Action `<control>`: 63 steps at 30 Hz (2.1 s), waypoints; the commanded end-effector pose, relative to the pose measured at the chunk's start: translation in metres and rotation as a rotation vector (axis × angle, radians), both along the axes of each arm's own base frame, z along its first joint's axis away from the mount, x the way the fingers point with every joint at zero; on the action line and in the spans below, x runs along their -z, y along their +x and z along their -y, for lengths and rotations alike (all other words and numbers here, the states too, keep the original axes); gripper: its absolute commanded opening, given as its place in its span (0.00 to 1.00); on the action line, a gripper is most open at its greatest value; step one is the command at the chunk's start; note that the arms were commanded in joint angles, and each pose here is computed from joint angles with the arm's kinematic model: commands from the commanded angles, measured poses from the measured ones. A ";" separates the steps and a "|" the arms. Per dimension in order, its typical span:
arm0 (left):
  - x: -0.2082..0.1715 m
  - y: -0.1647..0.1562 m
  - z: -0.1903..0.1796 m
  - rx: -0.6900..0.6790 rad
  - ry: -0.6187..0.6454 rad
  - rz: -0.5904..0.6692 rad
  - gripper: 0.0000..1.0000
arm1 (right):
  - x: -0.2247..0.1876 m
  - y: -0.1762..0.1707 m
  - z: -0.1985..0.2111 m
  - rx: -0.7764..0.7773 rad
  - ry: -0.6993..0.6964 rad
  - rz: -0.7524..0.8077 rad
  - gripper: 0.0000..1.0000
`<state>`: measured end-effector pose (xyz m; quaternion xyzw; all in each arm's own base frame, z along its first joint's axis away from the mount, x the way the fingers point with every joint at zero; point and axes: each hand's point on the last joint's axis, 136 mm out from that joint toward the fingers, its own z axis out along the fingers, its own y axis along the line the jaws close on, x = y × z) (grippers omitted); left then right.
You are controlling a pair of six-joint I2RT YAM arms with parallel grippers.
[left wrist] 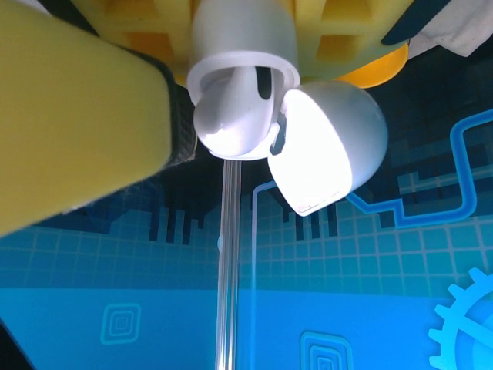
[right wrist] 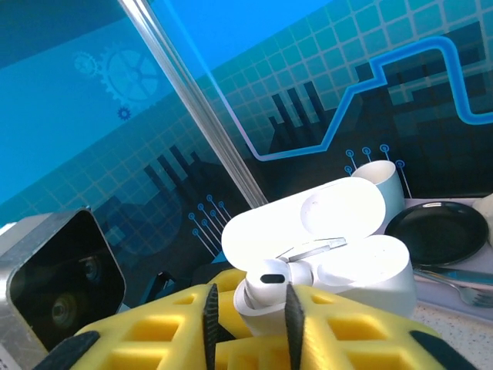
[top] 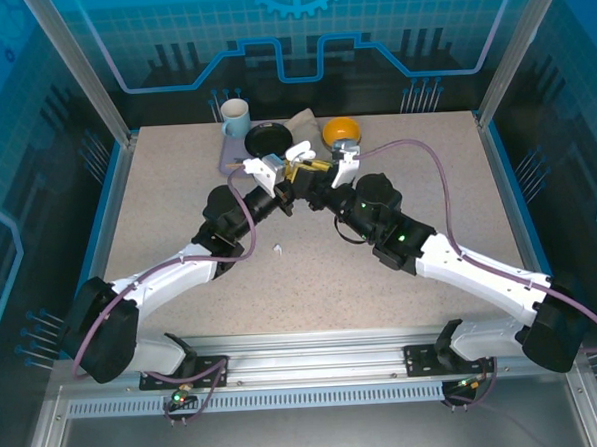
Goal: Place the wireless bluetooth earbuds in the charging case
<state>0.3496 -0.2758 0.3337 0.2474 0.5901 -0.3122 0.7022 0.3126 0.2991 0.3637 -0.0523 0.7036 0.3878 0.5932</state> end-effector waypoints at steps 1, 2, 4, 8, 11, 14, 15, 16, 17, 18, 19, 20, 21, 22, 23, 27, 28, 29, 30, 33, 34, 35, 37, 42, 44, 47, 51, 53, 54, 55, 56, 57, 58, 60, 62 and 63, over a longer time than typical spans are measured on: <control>-0.038 -0.004 -0.002 -0.001 -0.074 0.078 0.00 | -0.009 -0.003 0.010 0.002 -0.001 -0.006 0.39; -0.037 -0.003 -0.002 -0.005 -0.076 0.075 0.00 | -0.013 -0.004 0.016 0.008 0.014 -0.002 0.43; -0.035 -0.003 -0.003 -0.009 -0.077 0.071 0.00 | -0.012 -0.005 0.027 0.022 0.013 -0.022 0.52; -0.032 -0.003 -0.004 -0.011 -0.076 0.063 0.00 | -0.021 -0.006 0.056 0.072 0.055 -0.037 0.63; -0.030 -0.005 -0.006 -0.015 -0.072 0.063 0.00 | -0.027 -0.005 0.078 0.116 0.087 -0.050 0.67; -0.027 -0.007 -0.009 -0.025 -0.067 0.063 0.00 | -0.027 -0.003 0.096 0.162 0.090 -0.092 0.69; -0.026 -0.008 -0.010 -0.029 -0.063 0.063 0.00 | -0.023 -0.001 0.101 0.182 0.086 -0.128 0.69; -0.025 -0.008 -0.011 -0.033 -0.059 0.062 0.00 | -0.017 0.002 0.105 0.197 0.076 -0.164 0.69; -0.024 -0.009 -0.013 -0.043 -0.057 0.058 0.00 | -0.010 0.004 0.109 0.206 0.066 -0.202 0.69; -0.023 -0.009 -0.016 -0.054 -0.052 0.056 0.00 | 0.000 0.005 0.112 0.218 0.052 -0.260 0.69; -0.022 -0.011 -0.019 -0.062 -0.047 0.054 0.00 | 0.011 0.006 0.113 0.222 0.024 -0.311 0.69; -0.022 -0.012 -0.022 -0.072 -0.044 0.056 0.00 | 0.024 0.006 0.113 0.224 -0.011 -0.355 0.69; -0.022 -0.013 -0.027 -0.087 -0.044 0.054 0.00 | 0.038 0.004 0.112 0.222 -0.046 -0.408 0.69; -0.020 -0.013 -0.032 -0.097 -0.043 0.049 0.00 | 0.051 0.003 0.109 0.208 -0.078 -0.446 0.69; -0.021 -0.014 -0.037 -0.106 -0.047 0.043 0.00 | 0.068 0.002 0.107 0.199 -0.112 -0.502 0.69; -0.021 -0.016 -0.060 -0.149 -0.064 0.021 0.00 | 0.138 -0.003 0.086 0.147 -0.243 -0.726 0.68; -0.021 -0.016 -0.064 -0.161 -0.065 0.020 0.00 | 0.153 -0.003 0.077 0.122 -0.277 -0.759 0.68; -0.021 -0.017 -0.070 -0.177 -0.065 0.020 0.00 | 0.169 -0.003 0.065 0.093 -0.327 -0.791 0.68; -0.021 -0.017 -0.076 -0.194 -0.066 0.019 0.00 | 0.182 -0.004 0.055 0.083 -0.390 -0.813 0.68; -0.023 -0.019 -0.096 -0.242 -0.077 0.018 0.00 | 0.221 -0.004 0.018 -0.009 -0.604 -0.830 0.68; -0.023 -0.020 -0.102 -0.255 -0.082 0.017 0.00 | 0.232 -0.005 0.006 -0.049 -0.666 -0.823 0.68; -0.024 -0.021 -0.109 -0.270 -0.084 0.016 0.00 | 0.240 -0.004 -0.006 -0.093 -0.727 -0.808 0.68; -0.024 -0.023 -0.118 -0.291 -0.088 0.010 0.00 | 0.256 -0.004 -0.029 -0.186 -0.821 -0.796 0.68; -0.024 -0.029 -0.132 -0.326 -0.096 0.011 0.00 | 0.293 -0.003 -0.064 -0.315 -1.041 -0.761 0.65; -0.024 -0.030 -0.134 -0.332 -0.096 0.013 0.00 | 0.304 -0.004 -0.070 -0.334 -1.099 -0.759 0.64; -0.024 -0.031 -0.138 -0.343 -0.097 0.016 0.00 | 0.315 -0.001 -0.073 -0.335 -1.142 -0.770 0.61; -0.023 -0.031 -0.139 -0.346 -0.097 0.012 0.00 | 0.327 0.002 -0.076 -0.342 -1.160 -0.780 0.59; -0.022 -0.030 -0.140 -0.346 -0.098 0.010 0.00 | 0.332 0.002 -0.079 -0.354 -1.161 -0.788 0.58; -0.021 -0.030 -0.140 -0.347 -0.097 0.008 0.00 | 0.335 0.002 -0.080 -0.357 -1.163 -0.790 0.57; -0.021 -0.030 -0.140 -0.349 -0.098 0.007 0.00 | 0.336 0.002 -0.081 -0.360 -1.165 -0.790 0.57; -0.020 -0.030 -0.140 -0.349 -0.099 0.005 0.00 | 0.338 0.003 -0.082 -0.361 -1.165 -0.792 0.56; -0.020 -0.030 -0.141 -0.350 -0.100 0.004 0.00 | 0.339 0.003 -0.083 -0.363 -1.165 -0.793 0.56; -0.020 -0.029 -0.141 -0.350 -0.100 0.003 0.00 | 0.341 0.004 -0.083 -0.363 -1.165 -0.794 0.56; -0.020 -0.029 -0.140 -0.348 -0.099 0.003 0.00 | 0.339 0.005 -0.084 -0.361 -1.165 -0.788 0.55; -0.019 -0.029 -0.140 -0.346 -0.101 0.000 0.00 | 0.350 0.007 -0.084 -0.358 -1.178 -0.802 0.54; -0.019 -0.029 -0.140 -0.347 -0.103 -0.001 0.00 | 0.351 0.007 -0.084 -0.358 -1.176 -0.802 0.53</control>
